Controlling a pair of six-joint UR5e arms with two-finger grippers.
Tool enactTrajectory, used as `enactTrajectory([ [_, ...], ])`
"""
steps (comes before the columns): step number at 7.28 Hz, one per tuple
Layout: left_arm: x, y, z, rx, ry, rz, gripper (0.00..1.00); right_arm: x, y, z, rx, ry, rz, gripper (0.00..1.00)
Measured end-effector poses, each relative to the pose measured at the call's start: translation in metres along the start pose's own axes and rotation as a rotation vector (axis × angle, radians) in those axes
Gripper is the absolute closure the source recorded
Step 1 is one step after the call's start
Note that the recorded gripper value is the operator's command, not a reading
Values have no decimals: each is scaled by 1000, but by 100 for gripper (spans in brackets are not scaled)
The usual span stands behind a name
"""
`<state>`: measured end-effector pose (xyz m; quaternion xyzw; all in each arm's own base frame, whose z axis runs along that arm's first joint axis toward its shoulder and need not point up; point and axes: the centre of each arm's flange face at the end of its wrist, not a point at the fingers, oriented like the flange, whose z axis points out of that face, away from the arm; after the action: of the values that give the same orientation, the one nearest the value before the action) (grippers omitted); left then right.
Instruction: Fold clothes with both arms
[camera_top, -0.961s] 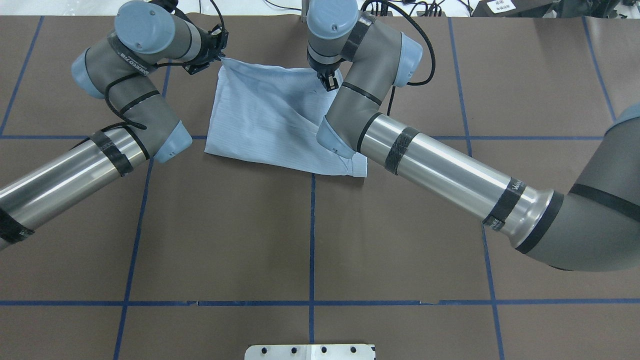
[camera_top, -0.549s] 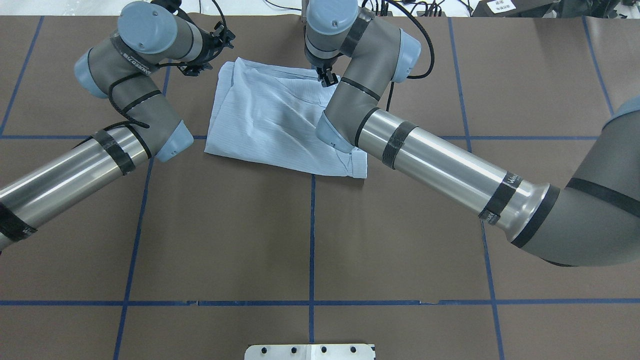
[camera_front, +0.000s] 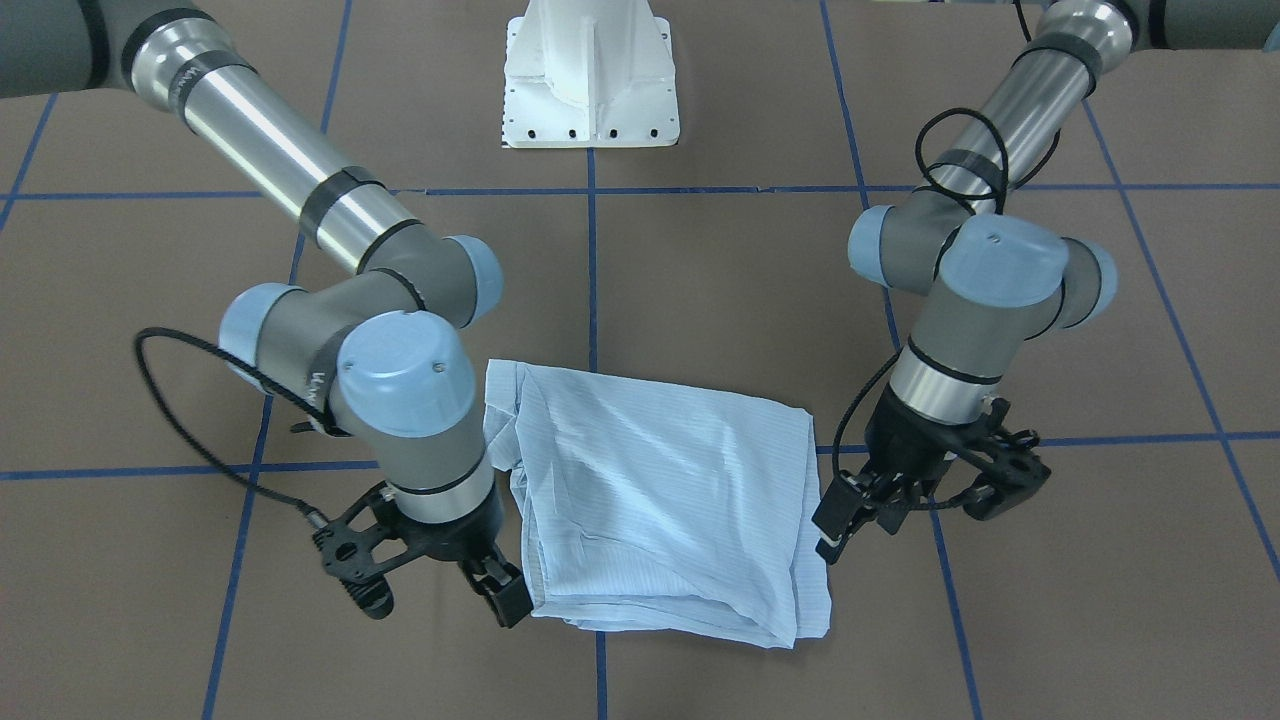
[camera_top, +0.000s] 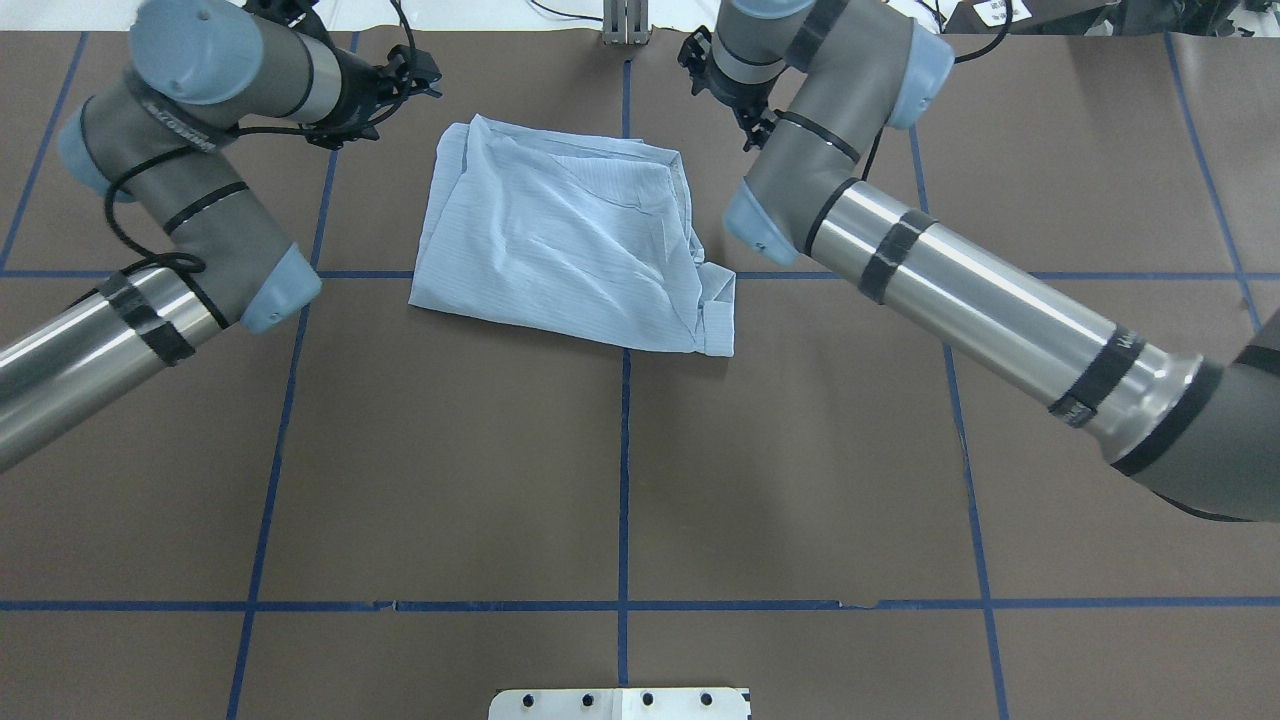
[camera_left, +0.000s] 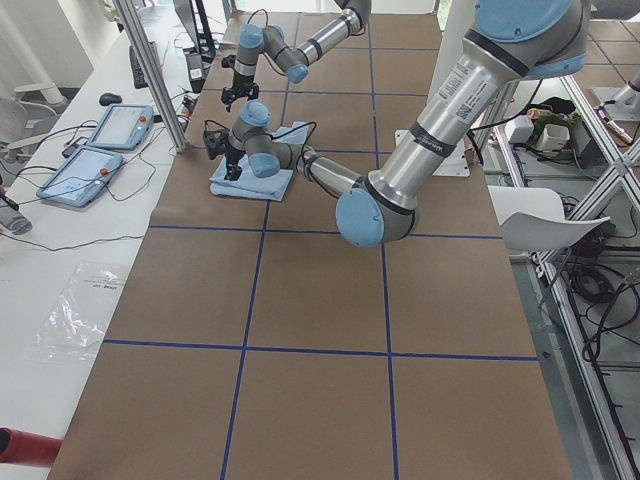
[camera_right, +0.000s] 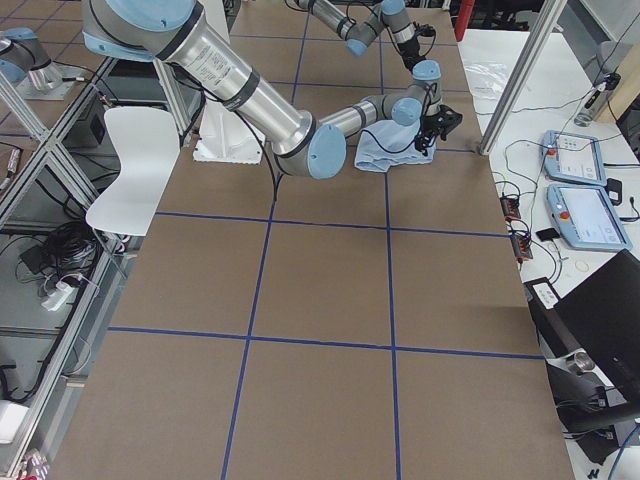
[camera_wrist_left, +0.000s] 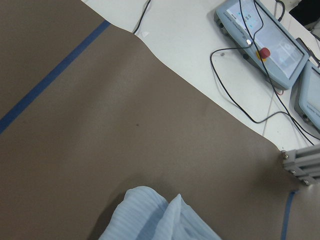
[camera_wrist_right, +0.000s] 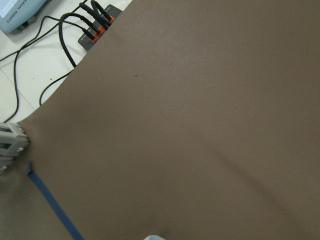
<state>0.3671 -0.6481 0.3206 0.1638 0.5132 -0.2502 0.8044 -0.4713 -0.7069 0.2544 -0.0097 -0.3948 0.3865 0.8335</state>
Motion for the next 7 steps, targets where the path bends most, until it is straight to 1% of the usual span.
enactTrajectory([
  [1,-32,-4,-26,-22,8,144,0,49,-38,-8,-32,46,-151,0],
  [2,-70,-14,-53,-37,6,267,0,101,-79,-23,-63,66,-267,0],
  [3,-115,-28,-85,-44,-6,372,0,157,-127,-46,-95,64,-350,0],
  [4,-165,-45,-118,-54,-27,477,0,218,-172,-72,-120,47,-416,0],
  [5,-220,-62,-153,-72,-49,583,0,282,-211,-99,-120,32,-474,0],
  [6,-270,-79,-188,-97,-65,672,0,349,-245,-125,-103,32,-536,0],
  [7,-314,-92,-220,-120,-77,743,0,405,-270,-149,-91,46,-606,0],
])
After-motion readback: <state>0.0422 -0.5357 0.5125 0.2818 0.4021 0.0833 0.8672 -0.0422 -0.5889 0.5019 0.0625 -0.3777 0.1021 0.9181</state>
